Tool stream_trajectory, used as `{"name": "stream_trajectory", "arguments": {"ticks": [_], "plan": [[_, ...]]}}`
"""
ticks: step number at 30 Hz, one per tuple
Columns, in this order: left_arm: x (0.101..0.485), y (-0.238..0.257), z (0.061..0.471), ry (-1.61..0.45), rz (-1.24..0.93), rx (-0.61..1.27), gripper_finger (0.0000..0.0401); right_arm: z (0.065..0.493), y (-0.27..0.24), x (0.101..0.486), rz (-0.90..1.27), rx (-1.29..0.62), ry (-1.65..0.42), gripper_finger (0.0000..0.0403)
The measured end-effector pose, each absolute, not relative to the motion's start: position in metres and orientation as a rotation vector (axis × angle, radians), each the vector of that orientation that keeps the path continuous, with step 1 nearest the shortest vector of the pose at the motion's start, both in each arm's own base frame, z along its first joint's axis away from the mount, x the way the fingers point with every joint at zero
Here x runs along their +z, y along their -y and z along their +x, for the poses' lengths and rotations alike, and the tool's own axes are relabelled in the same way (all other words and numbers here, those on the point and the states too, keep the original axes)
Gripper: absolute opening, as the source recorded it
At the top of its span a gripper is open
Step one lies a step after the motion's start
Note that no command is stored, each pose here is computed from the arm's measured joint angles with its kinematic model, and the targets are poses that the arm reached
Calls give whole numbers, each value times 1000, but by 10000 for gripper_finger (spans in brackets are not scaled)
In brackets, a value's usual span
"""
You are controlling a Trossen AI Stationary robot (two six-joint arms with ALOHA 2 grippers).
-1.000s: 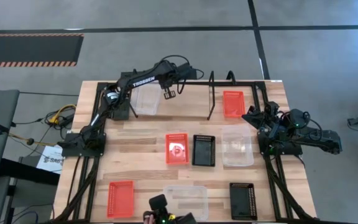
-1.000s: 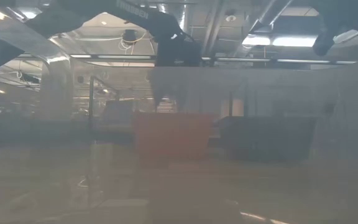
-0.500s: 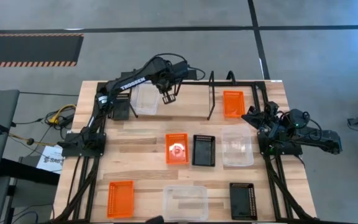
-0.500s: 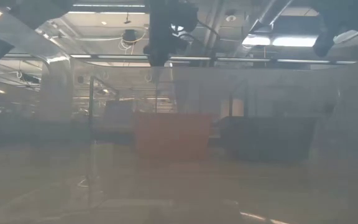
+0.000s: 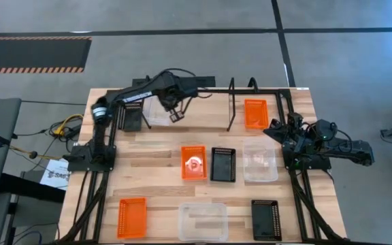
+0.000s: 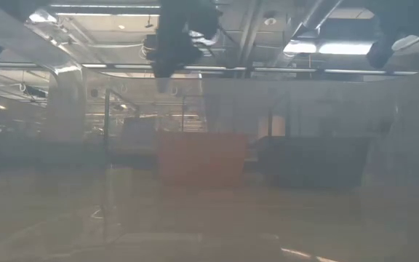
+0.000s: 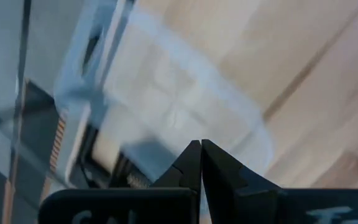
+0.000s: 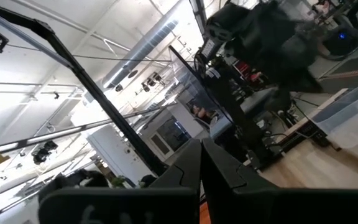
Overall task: Stack baskets on shelf by color
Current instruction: Put the top left transparent bin on the shelf
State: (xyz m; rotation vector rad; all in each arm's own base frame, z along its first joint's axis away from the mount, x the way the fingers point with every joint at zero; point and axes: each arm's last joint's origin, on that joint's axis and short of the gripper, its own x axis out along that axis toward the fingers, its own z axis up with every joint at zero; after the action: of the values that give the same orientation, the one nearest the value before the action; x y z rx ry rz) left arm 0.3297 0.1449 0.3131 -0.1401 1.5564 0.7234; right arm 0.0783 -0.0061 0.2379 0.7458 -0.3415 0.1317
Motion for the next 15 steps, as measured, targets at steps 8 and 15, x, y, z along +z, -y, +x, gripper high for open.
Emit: {"name": "stream_trajectory", "arguments": {"ticks": [8,15], "plan": [[290,-133,294,-1624,-220,728,0,79,6,237,730,120,329,33],[268,-134,300,-1635,-222,682,0,79,6,237,731,120,330,33]]}}
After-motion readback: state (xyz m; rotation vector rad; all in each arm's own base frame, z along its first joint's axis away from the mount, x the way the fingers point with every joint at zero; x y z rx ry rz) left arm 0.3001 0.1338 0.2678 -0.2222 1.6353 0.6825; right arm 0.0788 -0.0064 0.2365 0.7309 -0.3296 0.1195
